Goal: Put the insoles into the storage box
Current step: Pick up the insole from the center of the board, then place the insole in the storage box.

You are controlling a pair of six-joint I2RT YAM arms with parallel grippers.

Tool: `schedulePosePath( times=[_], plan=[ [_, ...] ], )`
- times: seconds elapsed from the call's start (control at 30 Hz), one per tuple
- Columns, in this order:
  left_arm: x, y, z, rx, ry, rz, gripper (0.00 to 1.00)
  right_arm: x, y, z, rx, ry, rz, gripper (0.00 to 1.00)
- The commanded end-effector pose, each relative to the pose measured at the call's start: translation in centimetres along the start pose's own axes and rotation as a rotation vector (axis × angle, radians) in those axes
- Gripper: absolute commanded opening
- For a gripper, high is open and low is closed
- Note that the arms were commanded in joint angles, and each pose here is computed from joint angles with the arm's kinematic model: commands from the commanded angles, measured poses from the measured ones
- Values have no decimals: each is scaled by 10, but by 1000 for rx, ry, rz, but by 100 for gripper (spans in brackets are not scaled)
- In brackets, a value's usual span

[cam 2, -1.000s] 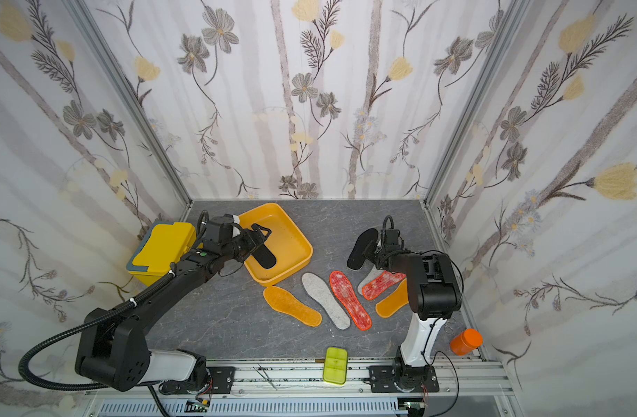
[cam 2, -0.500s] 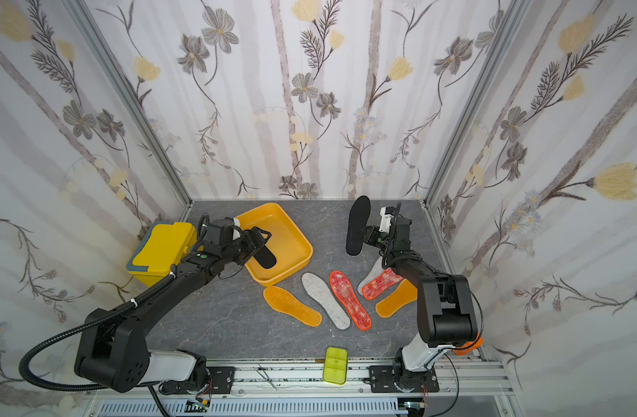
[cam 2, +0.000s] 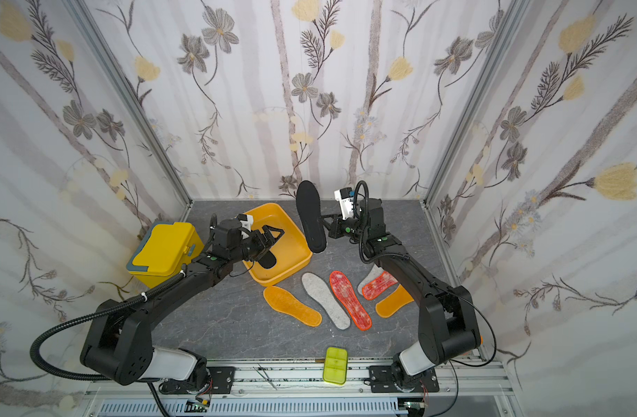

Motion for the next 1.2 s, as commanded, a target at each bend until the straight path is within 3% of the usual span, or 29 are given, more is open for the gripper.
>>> schedulePosePath(
  times=[0.0, 0.23, 0.37, 0.5, 0.97, 1.17],
  plan=[
    [-3, -10, 2, 11, -36, -63, 93, 13, 10, -5, 22, 24, 38, 0],
    [2, 5, -1, -17, -46, -22, 87, 54, 24, -30, 58, 102, 110, 0],
    [2, 9, -3, -24, -48, -23, 73, 73, 26, -40, 77, 142, 99, 0],
    [-2, 11, -3, -18, -67, -2, 68, 82, 26, -45, 99, 145, 125, 0],
    [-32, 16, 4, 4, -165, 73, 67, 87, 24, -47, 105, 143, 135, 0],
    [-25, 16, 2, -8, -126, 32, 63, 89, 23, -48, 110, 145, 141, 0]
  ],
)
Point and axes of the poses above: each gripper's point midway between its finger pads, its own x axis out along the fingers, its own y axis along the line the jaws close on, z = x × y, the point moved 9 cm from there along -x, back along the fingers, and after that the axes turned 9 degrees about -x, right-handed, at the moved point
